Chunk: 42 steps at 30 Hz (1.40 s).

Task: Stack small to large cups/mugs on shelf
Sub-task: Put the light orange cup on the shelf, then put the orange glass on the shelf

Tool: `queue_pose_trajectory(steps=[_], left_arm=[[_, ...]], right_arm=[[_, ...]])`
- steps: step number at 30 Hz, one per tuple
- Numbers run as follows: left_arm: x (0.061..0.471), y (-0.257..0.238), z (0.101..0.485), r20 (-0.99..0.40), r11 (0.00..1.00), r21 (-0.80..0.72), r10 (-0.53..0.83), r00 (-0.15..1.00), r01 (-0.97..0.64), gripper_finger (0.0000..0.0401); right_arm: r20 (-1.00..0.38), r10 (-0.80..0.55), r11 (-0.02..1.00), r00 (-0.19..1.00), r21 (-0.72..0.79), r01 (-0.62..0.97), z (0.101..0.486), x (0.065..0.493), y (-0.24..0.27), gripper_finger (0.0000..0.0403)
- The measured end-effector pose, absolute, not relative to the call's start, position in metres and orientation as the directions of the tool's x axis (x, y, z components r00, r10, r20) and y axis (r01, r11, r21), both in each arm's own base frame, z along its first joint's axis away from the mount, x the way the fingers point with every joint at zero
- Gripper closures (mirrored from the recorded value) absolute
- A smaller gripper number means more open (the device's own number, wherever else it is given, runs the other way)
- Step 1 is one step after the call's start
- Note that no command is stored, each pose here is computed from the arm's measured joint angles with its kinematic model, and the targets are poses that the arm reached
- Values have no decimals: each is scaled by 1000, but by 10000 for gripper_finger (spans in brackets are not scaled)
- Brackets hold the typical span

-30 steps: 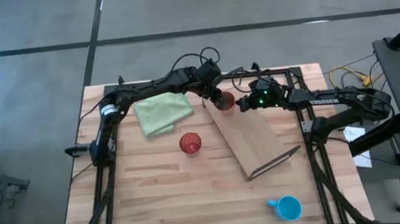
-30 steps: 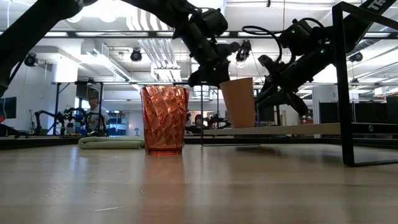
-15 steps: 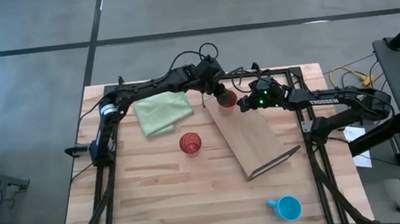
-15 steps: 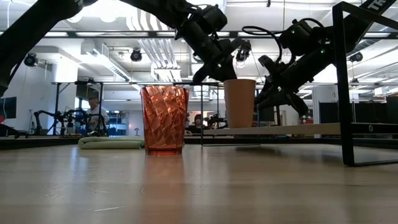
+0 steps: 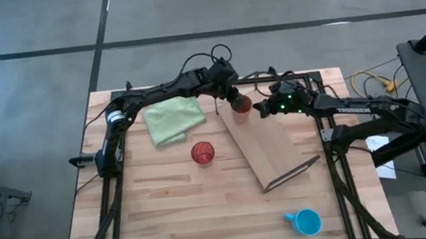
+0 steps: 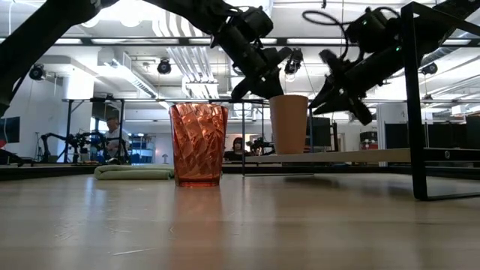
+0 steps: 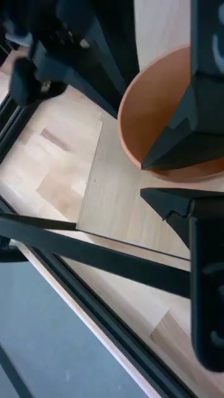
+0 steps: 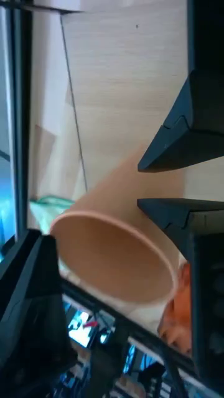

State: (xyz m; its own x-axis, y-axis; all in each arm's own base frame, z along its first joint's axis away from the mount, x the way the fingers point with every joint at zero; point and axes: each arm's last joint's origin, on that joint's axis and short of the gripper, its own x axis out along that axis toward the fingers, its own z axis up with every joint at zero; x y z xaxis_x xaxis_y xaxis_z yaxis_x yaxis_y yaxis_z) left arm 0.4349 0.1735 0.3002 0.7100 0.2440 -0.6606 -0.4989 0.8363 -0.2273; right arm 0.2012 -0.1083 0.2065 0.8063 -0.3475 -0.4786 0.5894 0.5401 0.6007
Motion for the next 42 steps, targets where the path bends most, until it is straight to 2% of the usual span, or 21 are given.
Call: queue_pose_trajectory(steps=[8,13,15,17,22,29,37,42], left_arm=[[420,158,343,-584,865,-270,202,786,-423,360],[392,131,384,-565,906,-252,149,812,-341,360],[377,117,397,-581,912,-249,129,804,-326,360],[362,103,404,-630,915,-247,99,770,-319,360],[326,70,411,-746,892,-284,25,666,-352,360],[321,33,385,-851,835,-280,13,525,-474,360],[336,0,330,-932,811,-243,-42,361,-533,360],[345,-10,307,-942,824,-232,-59,330,-517,360]], right_arm=[[-401,-363,568,841,621,541,241,167,-89,330],[-249,-272,646,930,668,368,267,144,-72,330],[-171,-225,679,959,678,280,277,135,-65,330],[-113,-206,671,972,707,224,285,127,-60,330],[-21,-209,694,978,701,164,295,111,-52,330],[-2,-213,747,977,644,165,297,107,-50,330],[-57,-211,730,976,655,196,292,112,-52,330],[-92,-210,718,973,661,218,288,115,-53,330]])
